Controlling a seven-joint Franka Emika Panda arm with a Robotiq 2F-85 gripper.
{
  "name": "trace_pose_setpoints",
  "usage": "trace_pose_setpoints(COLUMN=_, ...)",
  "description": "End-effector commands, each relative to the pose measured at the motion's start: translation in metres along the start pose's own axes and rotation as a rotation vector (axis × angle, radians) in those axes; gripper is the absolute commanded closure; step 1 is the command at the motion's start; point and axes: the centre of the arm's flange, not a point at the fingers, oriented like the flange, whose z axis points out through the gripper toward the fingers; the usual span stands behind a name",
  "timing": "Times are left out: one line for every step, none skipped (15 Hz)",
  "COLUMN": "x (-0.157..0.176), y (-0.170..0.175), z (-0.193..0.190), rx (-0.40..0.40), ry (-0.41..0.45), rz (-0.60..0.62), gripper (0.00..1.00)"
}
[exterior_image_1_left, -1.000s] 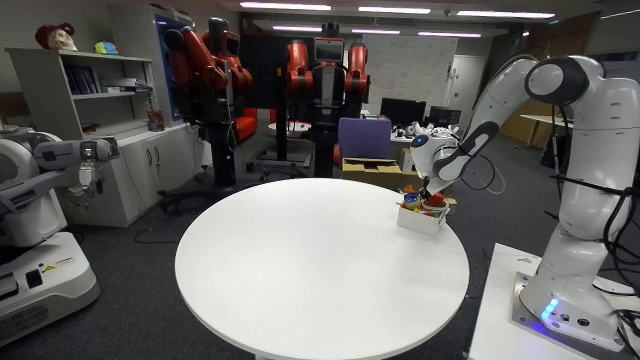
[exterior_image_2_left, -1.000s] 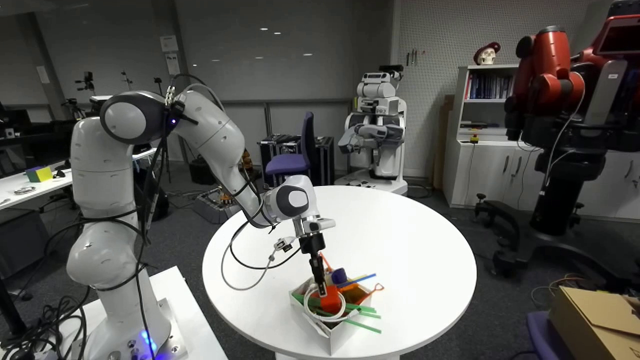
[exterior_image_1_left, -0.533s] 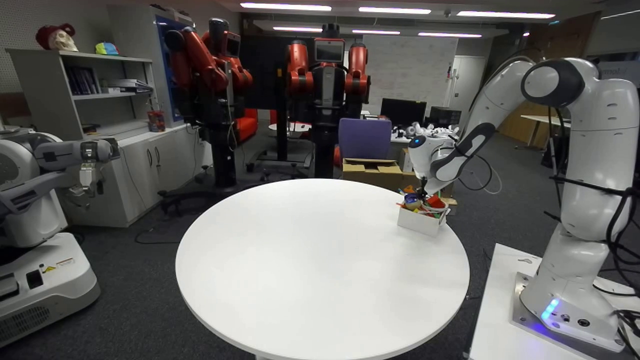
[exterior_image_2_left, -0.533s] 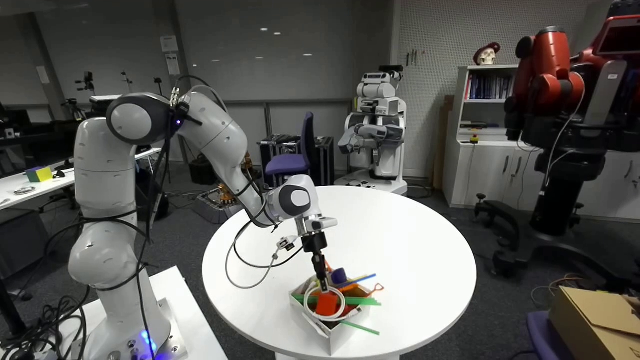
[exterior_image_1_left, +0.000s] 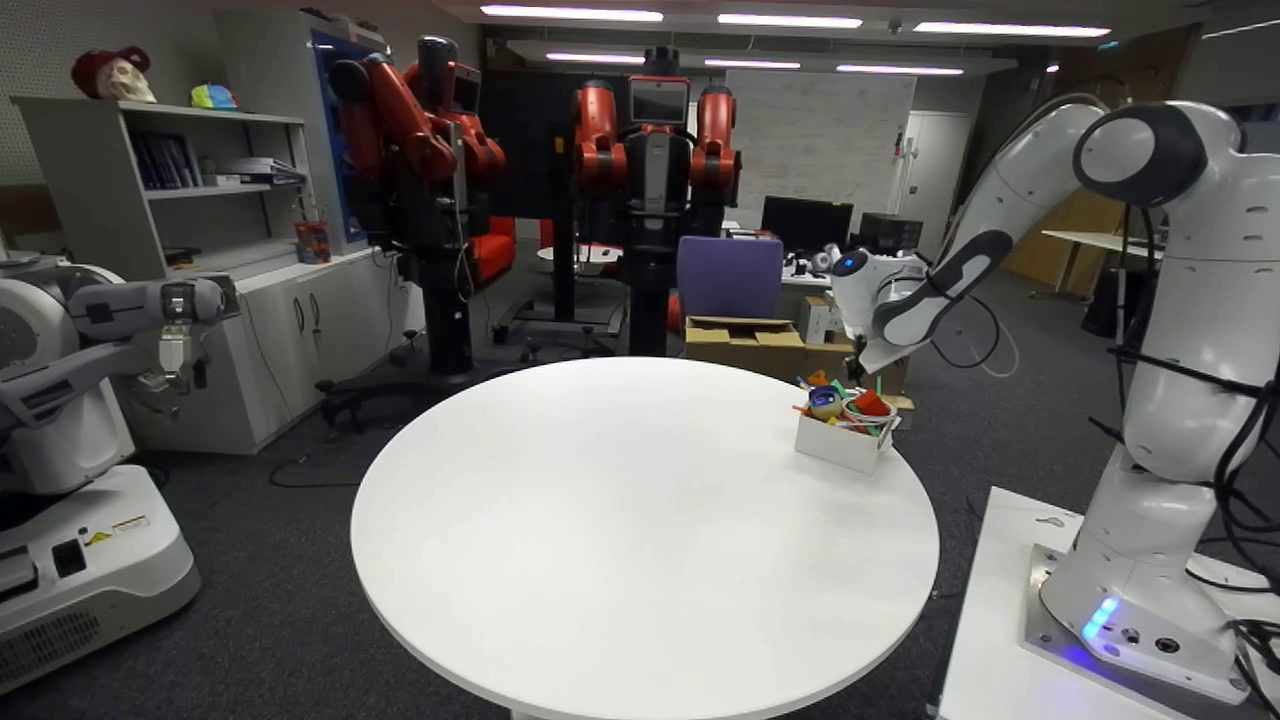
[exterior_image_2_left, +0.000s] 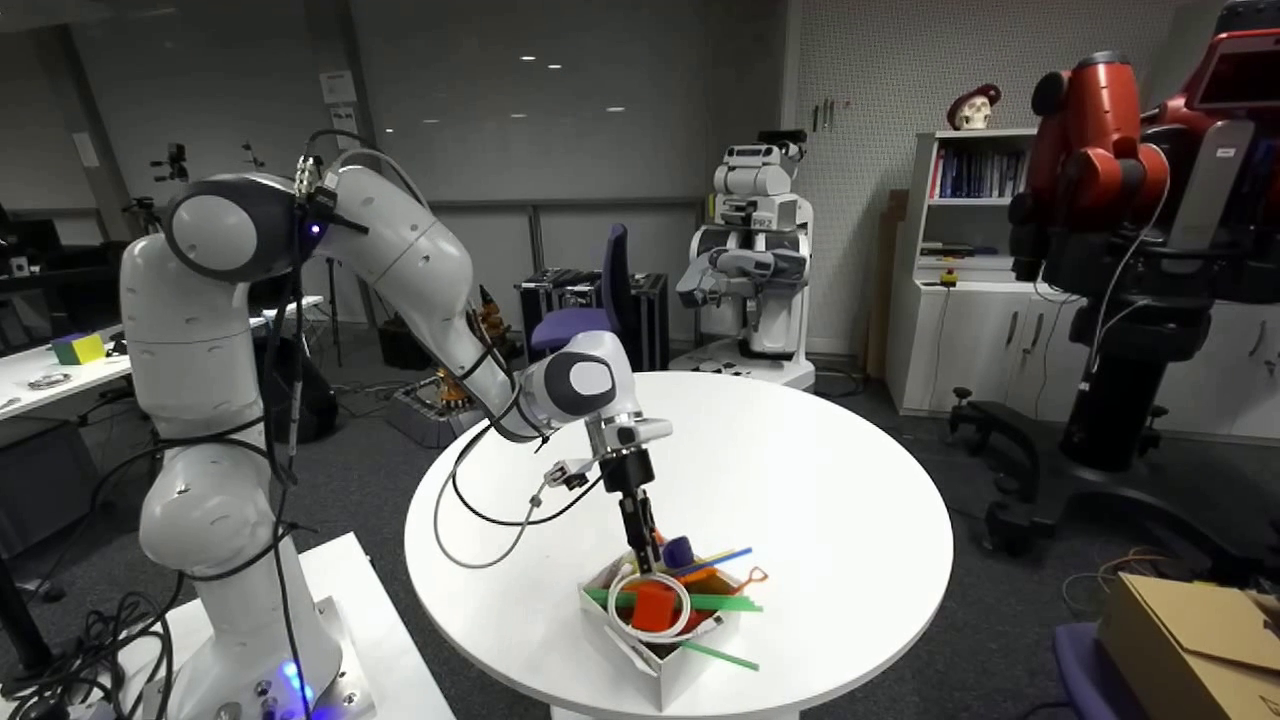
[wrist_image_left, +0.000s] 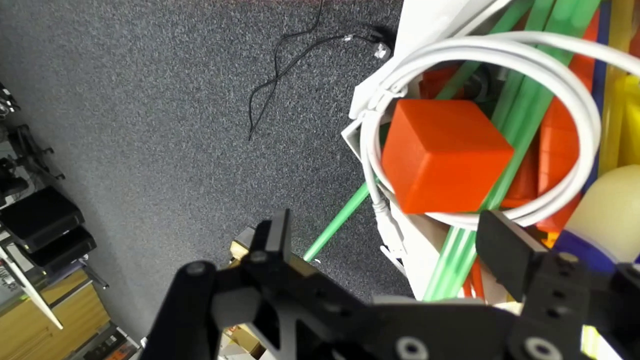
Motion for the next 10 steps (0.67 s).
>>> trace_pose_setpoints(x=-0.016, y=0.048, z=-0.030, rx=0.119, ry=-0.004, rz=-0.034, gripper=0.00)
trace_pose_setpoints(x=-0.018, y=0.056, z=-0.038, rx=0.161, ry=-0.009, rz=-0.059, gripper=0.00)
trace_pose_setpoints(x=-0.020, y=0.062, z=-0.045, rx=0.207, ry=-0.020, rz=-0.096, gripper=0.00)
trace_pose_setpoints(x=-0.022, y=0.066, z=-0.053, rx=0.243, ry=-0.030, rz=-0.137, gripper=0.00)
trace_pose_setpoints(x=-0.024, y=0.066, z=-0.059, rx=0.272, ry=-0.035, rz=-0.177, gripper=0.00)
trace_pose_setpoints(x=-0.029, y=0.065, z=-0.066, rx=0.295, ry=-0.040, rz=-0.226, gripper=0.00)
trace_pose_setpoints(x=-0.032, y=0.062, z=-0.073, rx=0.314, ry=-0.035, rz=-0.267, gripper=0.00)
trace_pose_setpoints(x=-0.034, y=0.058, z=-0.079, rx=0.330, ry=-0.031, rz=-0.315, gripper=0.00)
trace_pose_setpoints(x=-0.037, y=0.051, z=-0.088, rx=0.337, ry=-0.024, rz=-0.365, gripper=0.00)
trace_pose_setpoints(x=-0.039, y=0.045, z=-0.095, rx=0.343, ry=-0.018, rz=-0.415, gripper=0.00)
